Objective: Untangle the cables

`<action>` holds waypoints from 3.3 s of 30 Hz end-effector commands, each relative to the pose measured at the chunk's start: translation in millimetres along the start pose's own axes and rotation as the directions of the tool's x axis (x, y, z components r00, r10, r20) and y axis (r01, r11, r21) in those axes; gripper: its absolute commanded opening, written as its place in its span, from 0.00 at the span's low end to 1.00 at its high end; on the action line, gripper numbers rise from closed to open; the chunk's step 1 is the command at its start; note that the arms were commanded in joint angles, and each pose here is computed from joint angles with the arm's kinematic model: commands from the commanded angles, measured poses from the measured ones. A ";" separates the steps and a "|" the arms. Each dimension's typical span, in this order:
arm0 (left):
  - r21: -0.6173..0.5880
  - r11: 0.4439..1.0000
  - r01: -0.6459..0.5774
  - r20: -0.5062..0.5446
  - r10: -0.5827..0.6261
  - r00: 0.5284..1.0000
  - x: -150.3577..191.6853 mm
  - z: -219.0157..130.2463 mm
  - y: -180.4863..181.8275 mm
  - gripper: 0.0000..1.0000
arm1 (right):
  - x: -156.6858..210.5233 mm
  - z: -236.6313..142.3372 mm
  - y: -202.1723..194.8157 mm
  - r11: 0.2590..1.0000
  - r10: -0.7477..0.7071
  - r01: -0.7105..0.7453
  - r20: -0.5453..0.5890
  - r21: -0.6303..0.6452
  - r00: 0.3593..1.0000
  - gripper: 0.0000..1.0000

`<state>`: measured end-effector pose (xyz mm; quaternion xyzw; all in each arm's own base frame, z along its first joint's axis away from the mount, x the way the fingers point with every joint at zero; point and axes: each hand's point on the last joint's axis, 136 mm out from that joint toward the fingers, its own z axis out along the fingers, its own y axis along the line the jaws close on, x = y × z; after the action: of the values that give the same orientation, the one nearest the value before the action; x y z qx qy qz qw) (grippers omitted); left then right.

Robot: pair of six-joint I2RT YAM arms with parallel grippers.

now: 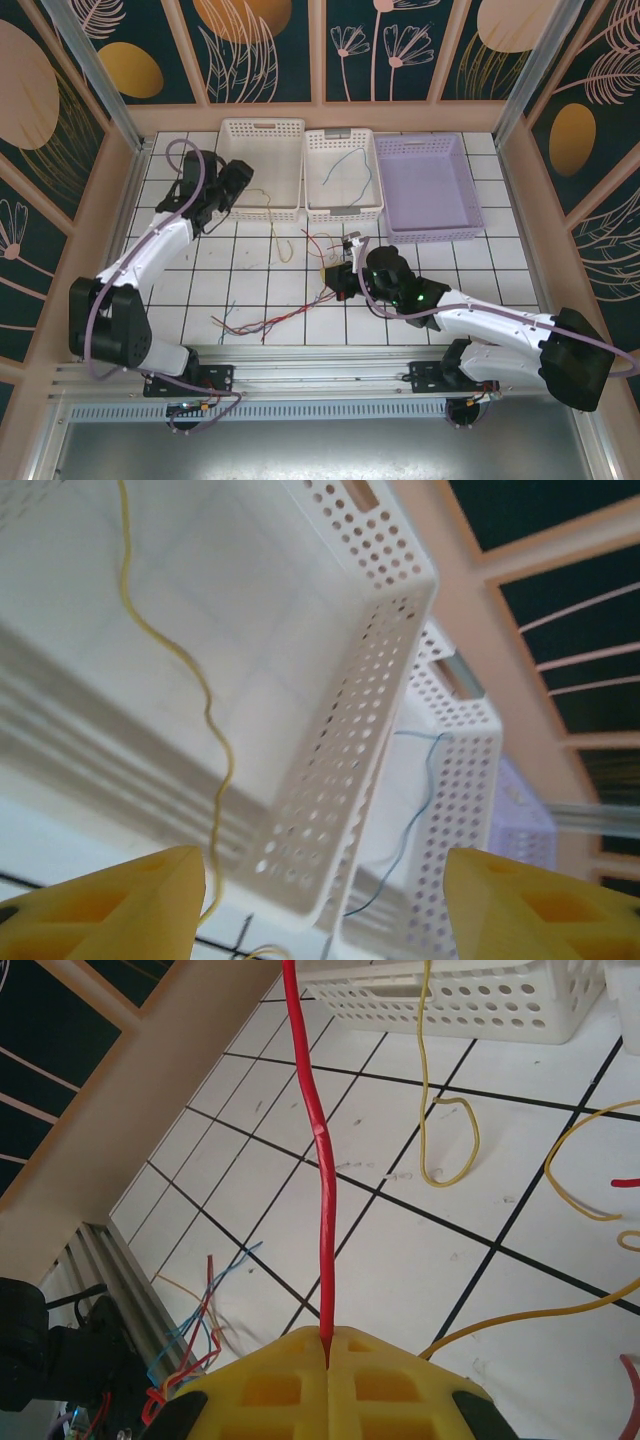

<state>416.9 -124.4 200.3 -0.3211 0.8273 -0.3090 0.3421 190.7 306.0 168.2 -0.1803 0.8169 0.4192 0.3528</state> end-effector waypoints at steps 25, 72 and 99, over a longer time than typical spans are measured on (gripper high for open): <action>-0.261 0.916 -0.306 -0.183 0.265 0.947 127.3 38.4 104.6 0.67 | -13.4 -14.9 6.3 1.000 -0.022 0.022 0.064 -0.008 0.998 0.00; -0.220 0.931 -0.291 -0.126 0.268 0.955 125.4 85.1 77.7 0.51 | -14.3 -7.1 13.9 0.999 -0.031 0.033 0.047 -0.041 0.998 0.00; 0.007 0.933 -0.359 -0.108 0.358 0.927 99.2 43.9 -28.7 0.00 | -19.1 -13.5 16.1 0.998 -0.038 0.040 0.062 -0.039 0.997 0.00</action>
<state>397.1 -210.7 99.3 -0.1832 0.9089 -0.2025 0.3153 188.3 300.0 174.9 -0.1819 0.8114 0.4201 0.3633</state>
